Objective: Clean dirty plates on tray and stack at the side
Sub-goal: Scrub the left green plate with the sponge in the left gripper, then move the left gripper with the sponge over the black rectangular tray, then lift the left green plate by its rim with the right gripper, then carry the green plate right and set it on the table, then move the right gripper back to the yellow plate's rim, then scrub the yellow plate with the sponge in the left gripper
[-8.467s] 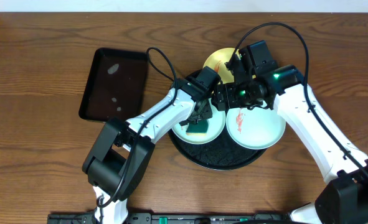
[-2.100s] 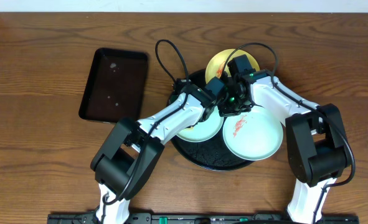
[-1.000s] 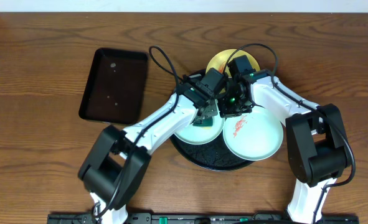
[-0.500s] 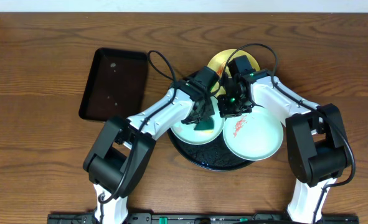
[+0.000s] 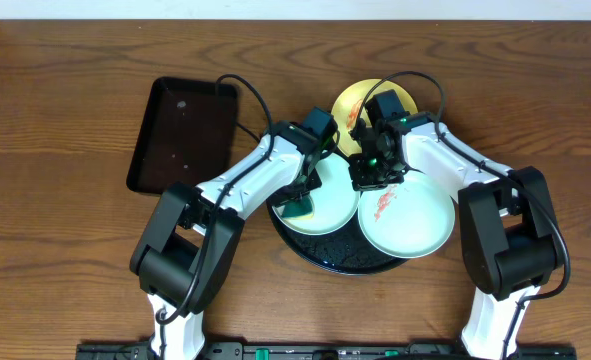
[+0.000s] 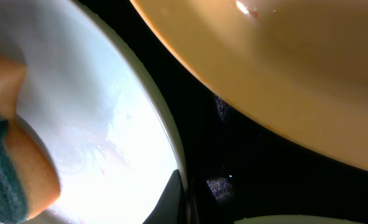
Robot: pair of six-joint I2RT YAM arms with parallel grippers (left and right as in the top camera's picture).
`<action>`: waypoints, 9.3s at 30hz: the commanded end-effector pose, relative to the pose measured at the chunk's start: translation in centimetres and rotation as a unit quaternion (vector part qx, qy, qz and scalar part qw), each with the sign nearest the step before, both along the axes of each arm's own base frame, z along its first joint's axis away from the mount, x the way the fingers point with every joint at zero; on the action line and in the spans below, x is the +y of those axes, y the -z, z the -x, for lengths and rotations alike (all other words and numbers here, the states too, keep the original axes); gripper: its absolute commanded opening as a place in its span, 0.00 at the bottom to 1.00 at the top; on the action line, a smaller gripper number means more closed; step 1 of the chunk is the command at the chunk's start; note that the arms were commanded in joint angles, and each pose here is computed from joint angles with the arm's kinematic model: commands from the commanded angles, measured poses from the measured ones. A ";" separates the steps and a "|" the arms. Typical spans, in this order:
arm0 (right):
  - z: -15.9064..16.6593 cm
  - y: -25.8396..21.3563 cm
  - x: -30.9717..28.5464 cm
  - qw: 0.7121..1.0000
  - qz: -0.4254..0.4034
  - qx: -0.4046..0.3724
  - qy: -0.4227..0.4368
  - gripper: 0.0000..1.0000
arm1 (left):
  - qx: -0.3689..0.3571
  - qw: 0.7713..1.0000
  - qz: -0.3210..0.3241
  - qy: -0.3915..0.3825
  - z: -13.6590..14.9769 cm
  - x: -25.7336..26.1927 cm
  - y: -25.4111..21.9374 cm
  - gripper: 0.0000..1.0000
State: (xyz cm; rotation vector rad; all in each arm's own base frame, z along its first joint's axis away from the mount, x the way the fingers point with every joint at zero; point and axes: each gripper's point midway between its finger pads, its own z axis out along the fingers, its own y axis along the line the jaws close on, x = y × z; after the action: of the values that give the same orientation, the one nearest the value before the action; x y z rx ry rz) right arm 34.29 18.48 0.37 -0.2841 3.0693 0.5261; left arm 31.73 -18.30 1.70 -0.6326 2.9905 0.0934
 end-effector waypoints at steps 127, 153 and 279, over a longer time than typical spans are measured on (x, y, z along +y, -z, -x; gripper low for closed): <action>-0.9 -26.5 -2.3 0.759 0.412 -0.504 0.015 0.01 | -0.108 0.976 -0.130 -0.138 -3.8 21.9 -10.1 0.08; -0.2 -26.1 1.8 0.780 0.341 -0.524 -0.009 0.01 | -0.105 0.980 -0.109 -0.132 -4.1 21.1 -9.6 0.08; -1.9 -0.3 -1.2 0.994 0.006 0.003 0.109 0.01 | -0.085 0.993 0.068 0.049 -3.1 6.3 -8.6 0.08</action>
State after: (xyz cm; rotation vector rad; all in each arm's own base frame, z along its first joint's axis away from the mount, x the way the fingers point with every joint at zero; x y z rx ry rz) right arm 37.24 16.09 1.20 0.1446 3.0159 0.4310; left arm 35.38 -10.97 10.99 -0.4470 2.8559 -0.1585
